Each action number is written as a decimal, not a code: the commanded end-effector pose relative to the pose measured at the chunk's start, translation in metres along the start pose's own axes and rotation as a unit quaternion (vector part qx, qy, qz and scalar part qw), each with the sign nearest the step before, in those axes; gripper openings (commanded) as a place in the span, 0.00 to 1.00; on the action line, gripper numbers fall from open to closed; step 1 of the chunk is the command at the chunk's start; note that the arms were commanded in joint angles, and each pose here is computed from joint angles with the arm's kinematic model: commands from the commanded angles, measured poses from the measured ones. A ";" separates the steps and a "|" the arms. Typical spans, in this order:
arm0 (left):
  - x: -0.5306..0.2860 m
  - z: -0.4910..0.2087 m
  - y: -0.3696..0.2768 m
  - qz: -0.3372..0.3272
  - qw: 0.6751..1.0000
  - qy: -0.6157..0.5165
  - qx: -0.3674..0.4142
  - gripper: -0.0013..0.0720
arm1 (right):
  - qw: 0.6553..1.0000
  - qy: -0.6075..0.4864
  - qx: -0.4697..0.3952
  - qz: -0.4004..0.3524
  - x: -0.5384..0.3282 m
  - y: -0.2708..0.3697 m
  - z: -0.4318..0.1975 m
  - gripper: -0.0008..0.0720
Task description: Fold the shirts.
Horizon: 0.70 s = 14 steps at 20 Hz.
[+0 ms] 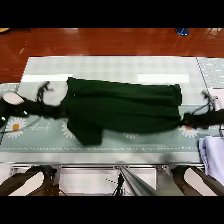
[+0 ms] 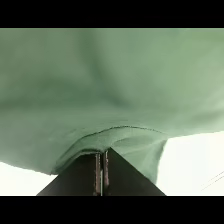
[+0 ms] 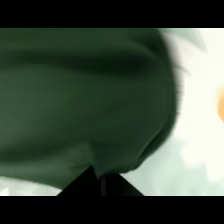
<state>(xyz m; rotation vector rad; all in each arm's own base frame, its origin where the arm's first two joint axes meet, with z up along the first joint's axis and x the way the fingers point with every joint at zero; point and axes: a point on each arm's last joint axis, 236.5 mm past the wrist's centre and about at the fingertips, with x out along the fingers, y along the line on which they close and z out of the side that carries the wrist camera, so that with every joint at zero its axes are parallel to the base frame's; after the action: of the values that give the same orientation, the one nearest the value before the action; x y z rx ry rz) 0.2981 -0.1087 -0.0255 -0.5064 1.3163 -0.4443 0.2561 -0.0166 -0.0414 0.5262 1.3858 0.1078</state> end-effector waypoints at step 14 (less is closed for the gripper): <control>0.005 0.188 -0.023 -0.035 0.996 -0.081 0.030 0.05 | 0.950 -0.307 -0.050 0.011 -0.002 0.077 0.211 0.04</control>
<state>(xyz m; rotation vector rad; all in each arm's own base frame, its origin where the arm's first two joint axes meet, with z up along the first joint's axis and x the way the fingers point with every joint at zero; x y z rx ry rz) 0.4624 -0.1115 0.0501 -0.4888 1.0698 -0.5051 0.4485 -0.0112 0.0283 0.4623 0.8135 0.0697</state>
